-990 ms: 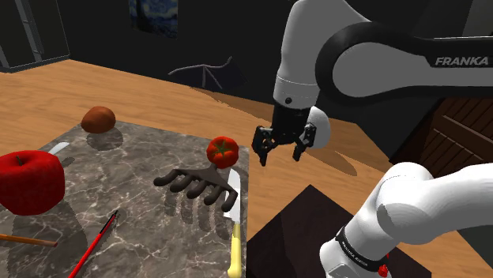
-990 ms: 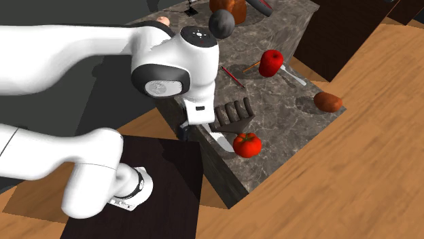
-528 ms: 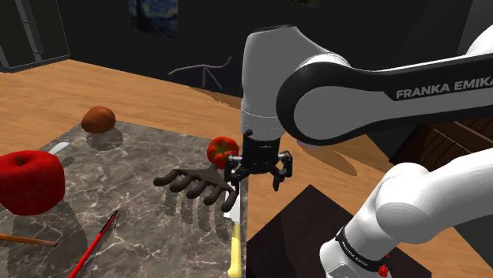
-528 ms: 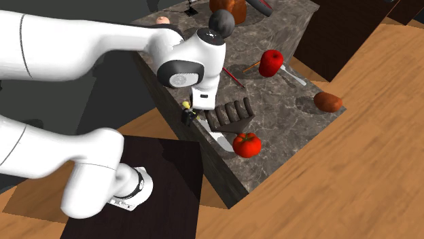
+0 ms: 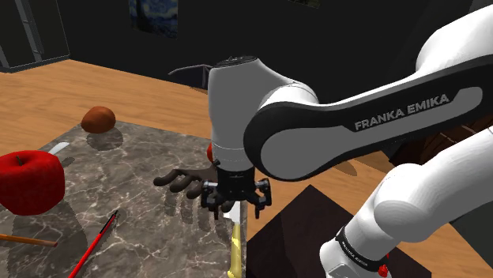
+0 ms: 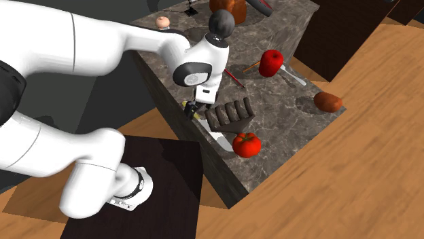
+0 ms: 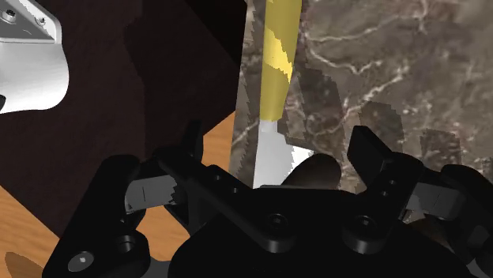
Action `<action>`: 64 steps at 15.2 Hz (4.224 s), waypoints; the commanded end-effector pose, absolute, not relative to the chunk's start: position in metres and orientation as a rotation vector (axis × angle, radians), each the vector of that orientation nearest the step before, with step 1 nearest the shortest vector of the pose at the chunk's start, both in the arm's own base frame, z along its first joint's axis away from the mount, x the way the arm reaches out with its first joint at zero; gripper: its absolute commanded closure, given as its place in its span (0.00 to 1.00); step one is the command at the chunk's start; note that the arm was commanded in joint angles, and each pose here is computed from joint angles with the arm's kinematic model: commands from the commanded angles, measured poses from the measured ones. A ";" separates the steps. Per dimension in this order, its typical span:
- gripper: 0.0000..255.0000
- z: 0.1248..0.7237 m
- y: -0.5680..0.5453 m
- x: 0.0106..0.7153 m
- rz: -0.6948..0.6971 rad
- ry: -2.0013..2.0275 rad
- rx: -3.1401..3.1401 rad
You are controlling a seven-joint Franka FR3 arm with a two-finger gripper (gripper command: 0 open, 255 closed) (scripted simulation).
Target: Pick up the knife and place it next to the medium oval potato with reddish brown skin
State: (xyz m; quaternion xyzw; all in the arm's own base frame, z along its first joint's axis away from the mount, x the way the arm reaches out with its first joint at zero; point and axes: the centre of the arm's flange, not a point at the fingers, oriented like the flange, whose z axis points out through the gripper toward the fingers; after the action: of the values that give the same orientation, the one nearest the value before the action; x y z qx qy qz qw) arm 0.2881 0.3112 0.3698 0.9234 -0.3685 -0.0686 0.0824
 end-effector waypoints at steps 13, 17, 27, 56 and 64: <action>1.00 0.340 0.309 0.283 -0.205 -1.104 2.757; 1.00 0.340 0.309 0.283 -0.205 -1.103 2.757; 1.00 0.356 0.309 0.283 -0.206 -1.103 2.756; 1.00 0.340 0.337 0.239 0.059 -1.289 2.699; 1.00 0.377 0.337 0.239 0.059 -1.289 2.699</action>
State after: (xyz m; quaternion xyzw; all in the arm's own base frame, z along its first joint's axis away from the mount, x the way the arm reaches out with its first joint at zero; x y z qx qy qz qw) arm 0.2391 0.3370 0.3715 0.8997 -0.4296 0.0199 0.0746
